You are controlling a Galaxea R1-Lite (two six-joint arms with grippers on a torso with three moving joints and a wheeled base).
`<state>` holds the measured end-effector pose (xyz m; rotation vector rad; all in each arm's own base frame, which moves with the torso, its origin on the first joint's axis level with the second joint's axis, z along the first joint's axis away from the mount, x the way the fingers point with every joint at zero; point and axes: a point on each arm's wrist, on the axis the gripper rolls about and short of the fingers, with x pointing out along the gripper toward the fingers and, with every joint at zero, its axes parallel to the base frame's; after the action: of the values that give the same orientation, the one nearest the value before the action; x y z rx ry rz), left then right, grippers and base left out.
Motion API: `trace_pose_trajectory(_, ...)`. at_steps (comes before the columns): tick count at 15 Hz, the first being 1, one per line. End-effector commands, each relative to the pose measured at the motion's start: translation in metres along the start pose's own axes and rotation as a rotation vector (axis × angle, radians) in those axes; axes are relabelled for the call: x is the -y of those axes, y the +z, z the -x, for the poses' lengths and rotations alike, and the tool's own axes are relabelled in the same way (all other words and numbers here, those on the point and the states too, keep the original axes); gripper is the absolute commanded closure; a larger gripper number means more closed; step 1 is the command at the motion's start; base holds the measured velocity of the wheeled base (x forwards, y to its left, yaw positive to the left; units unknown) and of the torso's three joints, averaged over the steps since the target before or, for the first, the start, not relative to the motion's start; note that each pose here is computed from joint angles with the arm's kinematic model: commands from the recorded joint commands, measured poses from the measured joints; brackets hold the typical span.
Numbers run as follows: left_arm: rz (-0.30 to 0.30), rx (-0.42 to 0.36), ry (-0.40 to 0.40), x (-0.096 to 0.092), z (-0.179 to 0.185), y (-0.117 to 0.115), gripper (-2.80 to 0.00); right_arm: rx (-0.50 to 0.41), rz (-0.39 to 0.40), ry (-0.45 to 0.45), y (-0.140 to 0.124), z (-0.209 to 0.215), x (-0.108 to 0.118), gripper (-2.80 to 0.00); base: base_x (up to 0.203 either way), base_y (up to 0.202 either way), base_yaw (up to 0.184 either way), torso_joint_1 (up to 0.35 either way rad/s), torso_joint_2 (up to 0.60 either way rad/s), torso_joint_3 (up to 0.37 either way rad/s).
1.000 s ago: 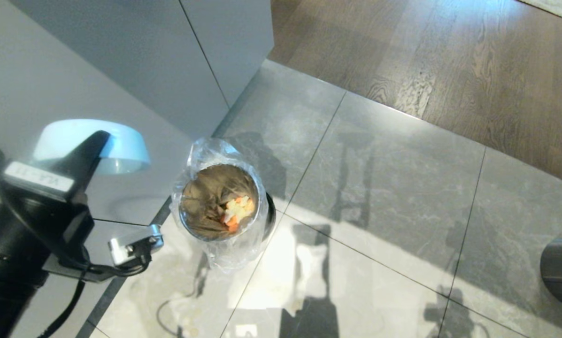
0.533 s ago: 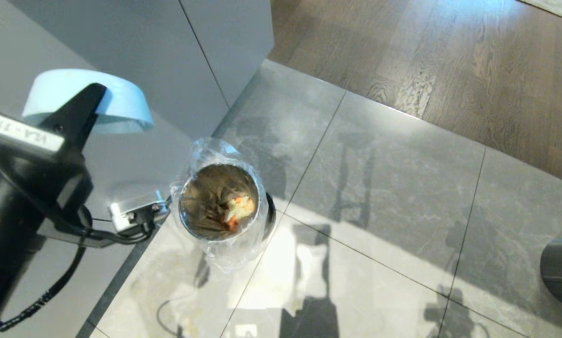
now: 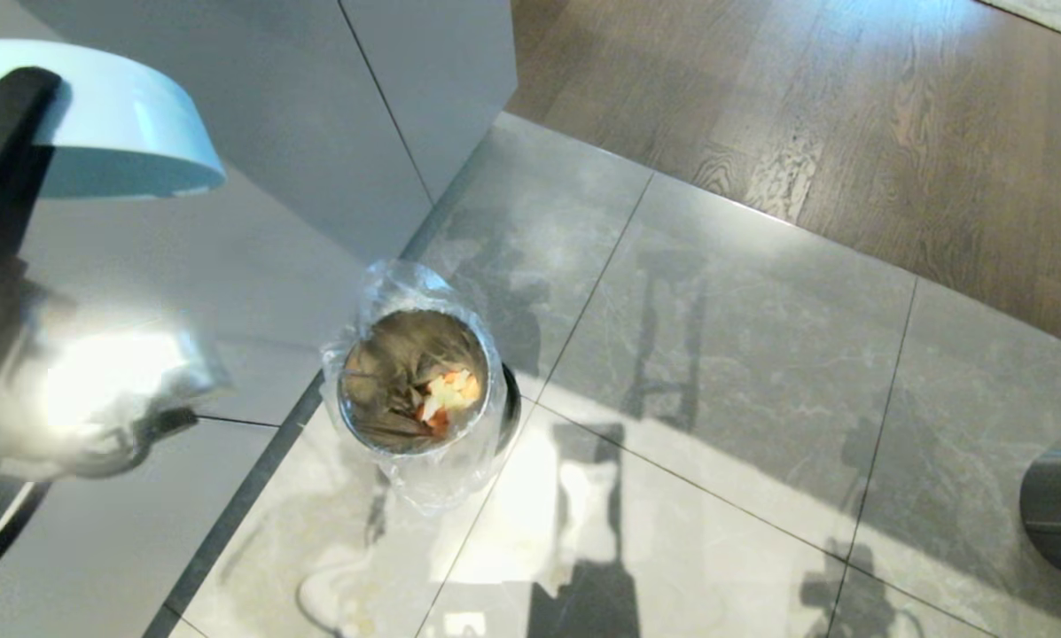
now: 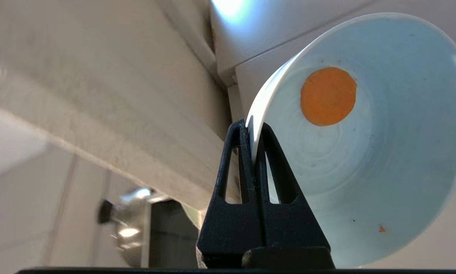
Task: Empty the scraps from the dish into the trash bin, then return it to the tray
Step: Put the bowl back to the table
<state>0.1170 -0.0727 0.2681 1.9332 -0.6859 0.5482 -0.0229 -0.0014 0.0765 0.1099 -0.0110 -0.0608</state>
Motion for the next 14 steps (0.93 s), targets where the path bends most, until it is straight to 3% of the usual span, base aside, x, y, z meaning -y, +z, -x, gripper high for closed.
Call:
trace_pose_trajectory(1,0.059,-0.031,0.033,-0.003,0.004,-0.005,0.0,0.001,-0.001,0.0,0.0,0.0,0.0,0.0,0.0,0.0,0.0,0.0,0.0,0.0)
trace_pose_trajectory(4,0.065,-0.009,0.04,-0.002,0.006,-0.004,0.0,0.002,-0.001,0.0,0.0,0.0,0.0,0.0,0.0,0.0,0.0,0.0,0.0,0.0)
trace_pose_trajectory(9,0.054,0.124,0.086,0.006,0.006,0.008,0.0,0.0,-0.001,0.0,0.0,0.0,0.0,0.0,0.0,0.0,0.0,0.0,0.0,0.0)
trace_pose_trajectory(14,0.048,0.162,0.069,0.012,0.002,0.016,0.0,0.0,-0.001,0.0,0.0,0.0,0.0,0.0,0.0,0.0,0.0,0.0,0.0,0.0)
